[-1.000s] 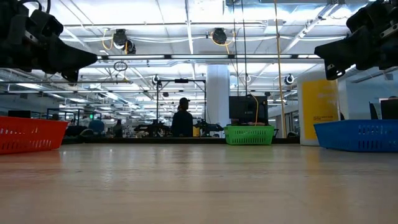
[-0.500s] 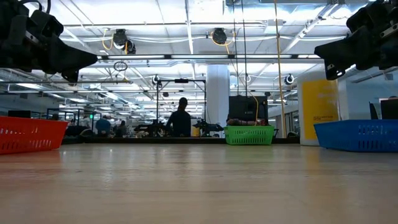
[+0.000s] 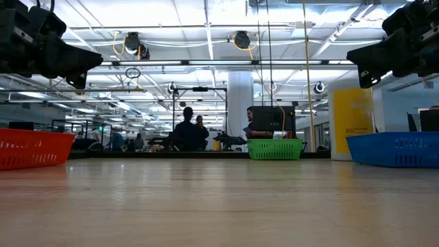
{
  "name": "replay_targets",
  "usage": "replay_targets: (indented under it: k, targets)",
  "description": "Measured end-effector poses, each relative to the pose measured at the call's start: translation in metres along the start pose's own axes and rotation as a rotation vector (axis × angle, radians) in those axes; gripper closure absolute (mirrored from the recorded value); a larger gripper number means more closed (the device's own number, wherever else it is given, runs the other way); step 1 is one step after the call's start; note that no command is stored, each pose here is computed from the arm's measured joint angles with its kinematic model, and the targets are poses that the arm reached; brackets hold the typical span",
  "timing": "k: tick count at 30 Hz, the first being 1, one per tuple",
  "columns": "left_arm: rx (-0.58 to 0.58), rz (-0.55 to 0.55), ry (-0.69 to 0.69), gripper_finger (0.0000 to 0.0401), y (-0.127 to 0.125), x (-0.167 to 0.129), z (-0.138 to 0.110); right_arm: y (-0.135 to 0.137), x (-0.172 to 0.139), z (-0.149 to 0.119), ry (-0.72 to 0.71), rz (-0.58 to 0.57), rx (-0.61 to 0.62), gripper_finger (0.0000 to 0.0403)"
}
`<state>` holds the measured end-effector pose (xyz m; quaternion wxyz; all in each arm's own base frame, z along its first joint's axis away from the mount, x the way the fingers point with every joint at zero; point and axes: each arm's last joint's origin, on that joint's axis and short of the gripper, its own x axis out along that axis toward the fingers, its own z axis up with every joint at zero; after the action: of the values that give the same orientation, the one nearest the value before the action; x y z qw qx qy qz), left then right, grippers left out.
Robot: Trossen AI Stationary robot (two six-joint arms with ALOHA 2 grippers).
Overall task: Pick & Place Travel size toiletries
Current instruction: Return to Home Position
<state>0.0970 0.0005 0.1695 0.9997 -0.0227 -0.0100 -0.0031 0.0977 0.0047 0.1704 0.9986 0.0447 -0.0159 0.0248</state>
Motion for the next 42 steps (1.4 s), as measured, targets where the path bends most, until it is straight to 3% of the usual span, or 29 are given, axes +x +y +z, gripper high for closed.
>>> replay_targets:
  k: [42]
  targets:
    - [0.015,0.000,-0.029,0.0375,-0.0008,0.0001,0.0024,0.0000,0.0000,0.0000,0.001,0.000,0.000,0.0399]
